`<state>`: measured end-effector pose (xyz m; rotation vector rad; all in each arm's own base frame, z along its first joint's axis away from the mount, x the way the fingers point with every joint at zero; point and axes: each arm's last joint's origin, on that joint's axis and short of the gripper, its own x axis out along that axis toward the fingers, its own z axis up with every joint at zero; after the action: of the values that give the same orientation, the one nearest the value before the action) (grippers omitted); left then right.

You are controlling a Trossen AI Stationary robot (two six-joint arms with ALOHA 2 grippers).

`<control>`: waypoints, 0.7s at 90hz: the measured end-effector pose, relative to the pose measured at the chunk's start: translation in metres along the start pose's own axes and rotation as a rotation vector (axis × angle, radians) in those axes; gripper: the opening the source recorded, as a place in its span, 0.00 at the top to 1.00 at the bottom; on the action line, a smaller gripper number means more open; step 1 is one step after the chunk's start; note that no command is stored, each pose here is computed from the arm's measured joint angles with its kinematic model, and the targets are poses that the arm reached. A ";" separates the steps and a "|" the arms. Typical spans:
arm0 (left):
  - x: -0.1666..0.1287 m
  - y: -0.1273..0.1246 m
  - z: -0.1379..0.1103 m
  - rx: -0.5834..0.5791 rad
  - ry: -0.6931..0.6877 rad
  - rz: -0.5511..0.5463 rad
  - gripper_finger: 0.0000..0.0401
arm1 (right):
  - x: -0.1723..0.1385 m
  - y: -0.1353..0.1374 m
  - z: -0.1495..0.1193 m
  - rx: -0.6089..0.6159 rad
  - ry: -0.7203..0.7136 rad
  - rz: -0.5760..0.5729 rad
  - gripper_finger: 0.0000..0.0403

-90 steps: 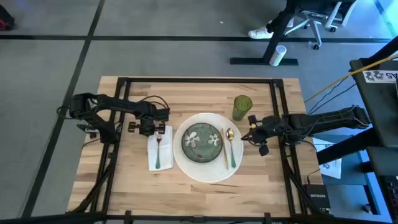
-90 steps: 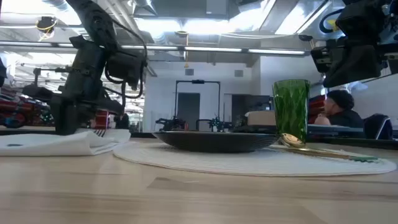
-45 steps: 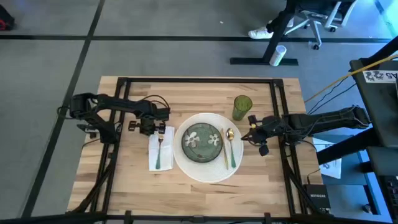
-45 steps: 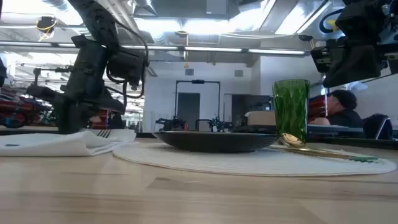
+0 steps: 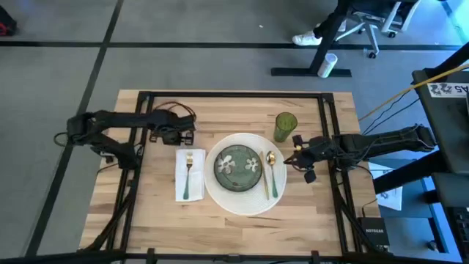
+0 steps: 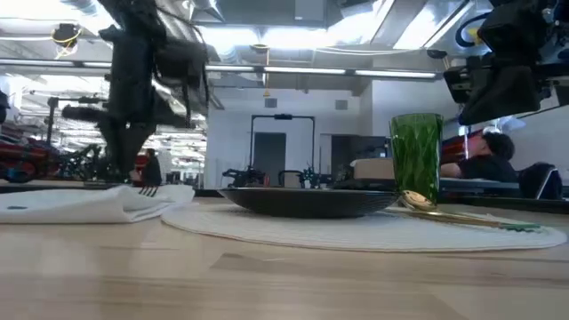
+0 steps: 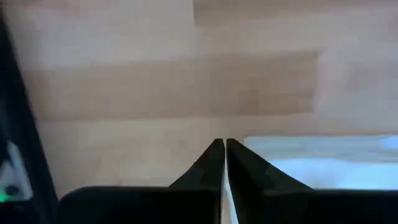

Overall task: Set table place
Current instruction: Return to Home Position

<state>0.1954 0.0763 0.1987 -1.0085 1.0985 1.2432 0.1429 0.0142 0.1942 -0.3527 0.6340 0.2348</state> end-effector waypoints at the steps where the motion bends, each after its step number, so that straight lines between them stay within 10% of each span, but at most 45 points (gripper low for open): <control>1: -0.002 0.001 0.000 0.001 -0.009 -0.007 1.00 | 0.000 0.000 0.000 0.000 0.000 0.000 1.00; 63: -0.113 0.021 -0.023 0.506 -0.639 -0.497 1.00 | -0.001 0.000 0.001 0.068 -0.010 0.008 1.00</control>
<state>0.1721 0.0332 0.3050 -0.4022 0.5578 0.7355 0.1427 0.0145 0.1949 -0.2830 0.6327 0.2222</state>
